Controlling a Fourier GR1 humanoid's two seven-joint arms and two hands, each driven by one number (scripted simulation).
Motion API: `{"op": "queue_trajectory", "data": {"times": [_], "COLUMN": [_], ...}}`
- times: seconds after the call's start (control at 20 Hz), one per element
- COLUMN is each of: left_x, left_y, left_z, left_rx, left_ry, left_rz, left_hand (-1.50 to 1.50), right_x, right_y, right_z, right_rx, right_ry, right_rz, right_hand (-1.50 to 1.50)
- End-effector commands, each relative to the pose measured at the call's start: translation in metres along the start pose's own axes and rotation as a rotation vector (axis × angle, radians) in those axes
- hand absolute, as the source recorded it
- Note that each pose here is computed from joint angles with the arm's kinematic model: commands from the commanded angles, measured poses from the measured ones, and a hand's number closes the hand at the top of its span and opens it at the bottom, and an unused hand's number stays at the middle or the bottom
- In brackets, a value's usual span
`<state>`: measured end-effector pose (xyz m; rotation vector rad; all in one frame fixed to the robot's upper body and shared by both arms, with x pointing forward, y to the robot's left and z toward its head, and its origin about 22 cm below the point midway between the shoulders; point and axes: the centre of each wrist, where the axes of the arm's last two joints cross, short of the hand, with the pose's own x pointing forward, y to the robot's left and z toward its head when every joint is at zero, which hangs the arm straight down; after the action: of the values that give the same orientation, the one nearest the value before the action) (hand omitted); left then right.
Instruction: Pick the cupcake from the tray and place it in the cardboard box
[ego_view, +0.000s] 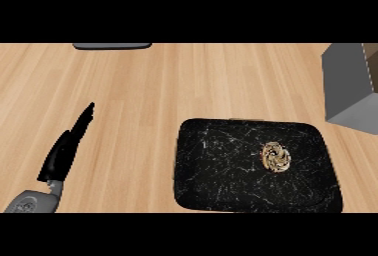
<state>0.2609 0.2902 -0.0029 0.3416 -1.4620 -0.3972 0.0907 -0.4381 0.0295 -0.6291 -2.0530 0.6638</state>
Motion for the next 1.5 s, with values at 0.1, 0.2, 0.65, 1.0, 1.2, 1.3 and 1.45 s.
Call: {"op": "queue_trajectory", "data": {"times": [0.1, 0.2, 0.65, 1.0, 1.2, 1.3, 1.45], "left_x": [-0.007, 0.016, 0.011, -0.006, 0.007, 0.006, 0.005], "left_y": [-0.006, 0.001, -0.002, -0.011, 0.008, 0.008, 0.016], "left_z": [0.005, -0.013, -0.015, -0.001, -0.001, -0.012, -0.02], "left_rx": [-0.004, -0.008, -0.017, -0.032, -0.025, 0.002, -0.016], "left_ry": [-0.007, -0.009, -0.031, -0.024, -0.022, -0.024, -0.001], "left_rz": [-0.015, 0.009, -0.003, -0.004, -0.008, -0.011, 0.008], "left_hand": [0.0, 0.0, 0.0, 0.0, 0.0, 0.0, 0.0], "right_x": [0.049, 0.057, 0.07, 0.08, 0.068, 0.067, 0.053], "right_y": [0.012, 0.018, 0.058, 0.075, 0.083, 0.093, 0.104], "right_z": [-0.002, -0.01, -0.041, -0.069, -0.064, -0.058, -0.075], "right_rx": [0.1, 0.093, 0.174, 0.243, 0.235, 0.204, 0.142], "right_ry": [0.038, 0.082, 0.197, 0.247, 0.231, 0.208, 0.165], "right_rz": [0.123, 0.161, 0.217, 0.192, 0.213, 0.236, 0.235], "right_hand": [-1.5, -1.5, -1.5, -1.5, -1.5, -1.5, -1.5]}}
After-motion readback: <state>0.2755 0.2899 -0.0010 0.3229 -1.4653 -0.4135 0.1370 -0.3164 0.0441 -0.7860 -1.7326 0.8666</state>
